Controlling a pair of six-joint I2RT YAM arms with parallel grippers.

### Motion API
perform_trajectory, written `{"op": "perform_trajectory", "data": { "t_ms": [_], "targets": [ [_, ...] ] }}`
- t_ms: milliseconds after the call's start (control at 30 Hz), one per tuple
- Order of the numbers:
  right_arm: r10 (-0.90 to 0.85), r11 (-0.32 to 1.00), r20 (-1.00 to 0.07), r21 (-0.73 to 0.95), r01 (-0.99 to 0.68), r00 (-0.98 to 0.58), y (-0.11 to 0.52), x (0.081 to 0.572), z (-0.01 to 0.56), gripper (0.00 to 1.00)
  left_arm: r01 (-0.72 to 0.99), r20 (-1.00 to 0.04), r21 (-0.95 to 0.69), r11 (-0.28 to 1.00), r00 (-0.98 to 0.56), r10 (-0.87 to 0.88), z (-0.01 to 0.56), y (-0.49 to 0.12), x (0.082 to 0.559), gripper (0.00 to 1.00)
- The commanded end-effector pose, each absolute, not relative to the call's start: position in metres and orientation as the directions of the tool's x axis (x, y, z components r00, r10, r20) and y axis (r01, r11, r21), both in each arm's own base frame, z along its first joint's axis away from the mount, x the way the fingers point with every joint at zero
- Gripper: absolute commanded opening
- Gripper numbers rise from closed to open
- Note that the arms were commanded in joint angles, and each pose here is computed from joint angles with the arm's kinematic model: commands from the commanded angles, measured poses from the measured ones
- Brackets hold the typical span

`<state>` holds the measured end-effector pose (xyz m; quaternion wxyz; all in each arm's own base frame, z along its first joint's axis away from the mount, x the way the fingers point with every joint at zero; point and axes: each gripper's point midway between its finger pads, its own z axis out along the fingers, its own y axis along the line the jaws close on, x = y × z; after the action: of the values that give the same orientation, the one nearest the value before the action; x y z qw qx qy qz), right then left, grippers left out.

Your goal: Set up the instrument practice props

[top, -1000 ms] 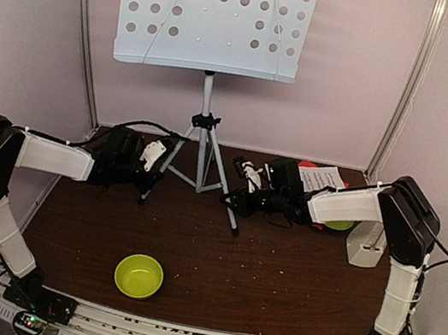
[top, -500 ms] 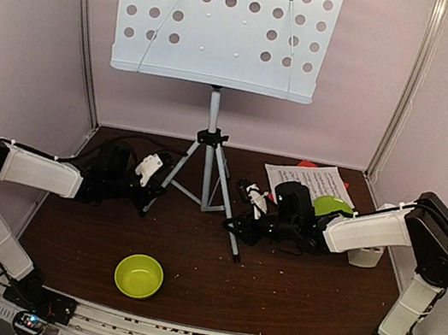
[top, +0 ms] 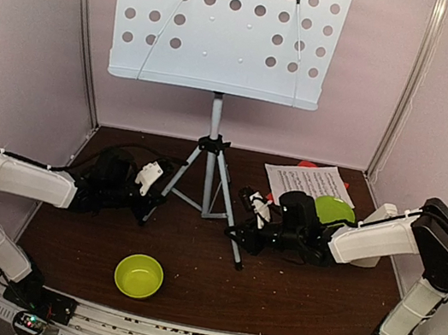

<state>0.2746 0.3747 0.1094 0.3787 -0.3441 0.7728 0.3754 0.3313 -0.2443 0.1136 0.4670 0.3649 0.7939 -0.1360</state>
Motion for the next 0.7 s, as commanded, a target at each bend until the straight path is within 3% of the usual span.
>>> {"op": "perform_trajectory", "data": {
  "t_ms": [0,100,167,267,333,500,667],
  "targets": [
    [-0.224,0.515,-0.805,0.381,-0.768,-0.549,0.365,0.268,0.107,0.22,0.615,-0.851,0.055,0.787,-0.384,0.359,0.115,-0.230,0.339,0.16],
    [-0.217,0.517,-0.808,0.381,-0.766,-0.548,0.362,0.267,0.112,0.43,0.610,-0.857,0.048,0.791,-0.382,0.346,0.124,-0.230,0.341,0.31],
    [-0.214,0.522,-0.816,0.369,-0.769,-0.537,0.360,0.267,0.119,0.52,0.614,-0.860,0.045,0.788,-0.377,0.343,0.134,-0.232,0.341,0.43],
    [-0.202,0.543,-0.838,0.335,-0.770,-0.507,0.354,0.272,0.136,0.63,0.614,-0.879,0.044,0.788,-0.351,0.322,0.152,-0.230,0.337,0.80],
    [-0.198,0.566,-0.850,0.308,-0.765,-0.488,0.349,0.276,0.147,0.67,0.596,-0.894,0.047,0.802,-0.333,0.300,0.165,-0.224,0.336,0.94],
    [-0.164,0.673,-0.892,0.210,-0.709,-0.421,0.325,0.297,0.180,0.87,0.492,-0.915,0.005,0.871,-0.350,0.203,0.178,-0.195,0.336,0.98],
    [-0.135,0.792,-0.919,0.124,-0.597,-0.370,0.285,0.328,0.213,1.00,0.329,-0.921,-0.031,0.944,-0.377,0.101,0.186,-0.156,0.342,0.98]
  ]
}}
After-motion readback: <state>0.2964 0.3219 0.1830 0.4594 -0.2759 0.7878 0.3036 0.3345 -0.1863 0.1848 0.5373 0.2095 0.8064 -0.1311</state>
